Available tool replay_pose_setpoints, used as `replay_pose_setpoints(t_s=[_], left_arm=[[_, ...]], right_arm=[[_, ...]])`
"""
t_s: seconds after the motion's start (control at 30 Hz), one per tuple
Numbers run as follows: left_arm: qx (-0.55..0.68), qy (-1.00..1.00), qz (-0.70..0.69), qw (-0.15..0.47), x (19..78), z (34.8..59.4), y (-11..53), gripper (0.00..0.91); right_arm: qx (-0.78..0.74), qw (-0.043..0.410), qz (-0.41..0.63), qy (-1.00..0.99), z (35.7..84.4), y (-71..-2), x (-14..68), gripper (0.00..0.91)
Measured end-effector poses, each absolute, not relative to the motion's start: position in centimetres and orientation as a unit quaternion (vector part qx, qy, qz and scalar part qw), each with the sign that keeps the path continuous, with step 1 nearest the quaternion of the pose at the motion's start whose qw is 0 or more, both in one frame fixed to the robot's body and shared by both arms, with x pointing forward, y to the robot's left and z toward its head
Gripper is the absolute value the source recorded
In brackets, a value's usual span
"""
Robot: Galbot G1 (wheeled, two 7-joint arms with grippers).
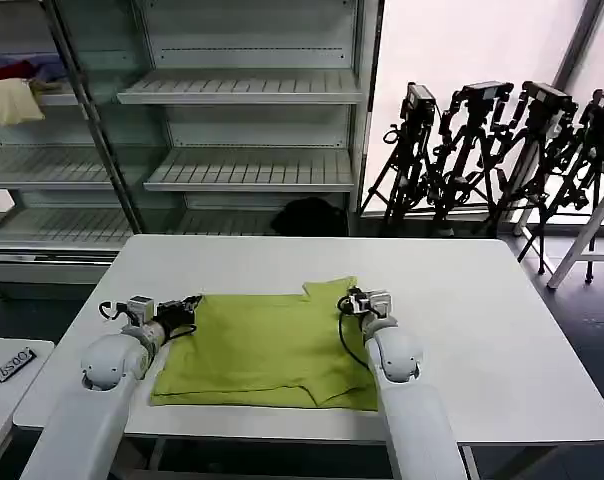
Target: Fold and organize the clothes.
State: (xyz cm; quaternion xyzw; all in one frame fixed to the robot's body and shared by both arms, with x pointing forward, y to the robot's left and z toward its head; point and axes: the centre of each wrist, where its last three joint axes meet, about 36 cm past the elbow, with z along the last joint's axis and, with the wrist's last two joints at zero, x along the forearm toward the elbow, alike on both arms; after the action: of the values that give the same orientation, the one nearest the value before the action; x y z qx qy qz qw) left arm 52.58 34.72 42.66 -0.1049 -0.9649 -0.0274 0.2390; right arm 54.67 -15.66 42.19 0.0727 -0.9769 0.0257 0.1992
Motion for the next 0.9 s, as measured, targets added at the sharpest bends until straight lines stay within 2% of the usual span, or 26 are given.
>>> replay_pose_setpoints(t_s=[0.47, 0.9], left_arm=[[-0.109, -0.972, 0.001, 0.209, 51.4, 44.8, 35.6, 0.01], [-0.127, -0.971, 0.018, 0.202, 47.5, 44.6, 37.1, 0.01]], right_arm=[[0.079, 0.165, 0.003, -0.983, 44.3, -16.2, 52.0, 0.0], [0.095, 0.156, -0.008, -0.983, 44.3, -17.0, 45.1, 0.0]])
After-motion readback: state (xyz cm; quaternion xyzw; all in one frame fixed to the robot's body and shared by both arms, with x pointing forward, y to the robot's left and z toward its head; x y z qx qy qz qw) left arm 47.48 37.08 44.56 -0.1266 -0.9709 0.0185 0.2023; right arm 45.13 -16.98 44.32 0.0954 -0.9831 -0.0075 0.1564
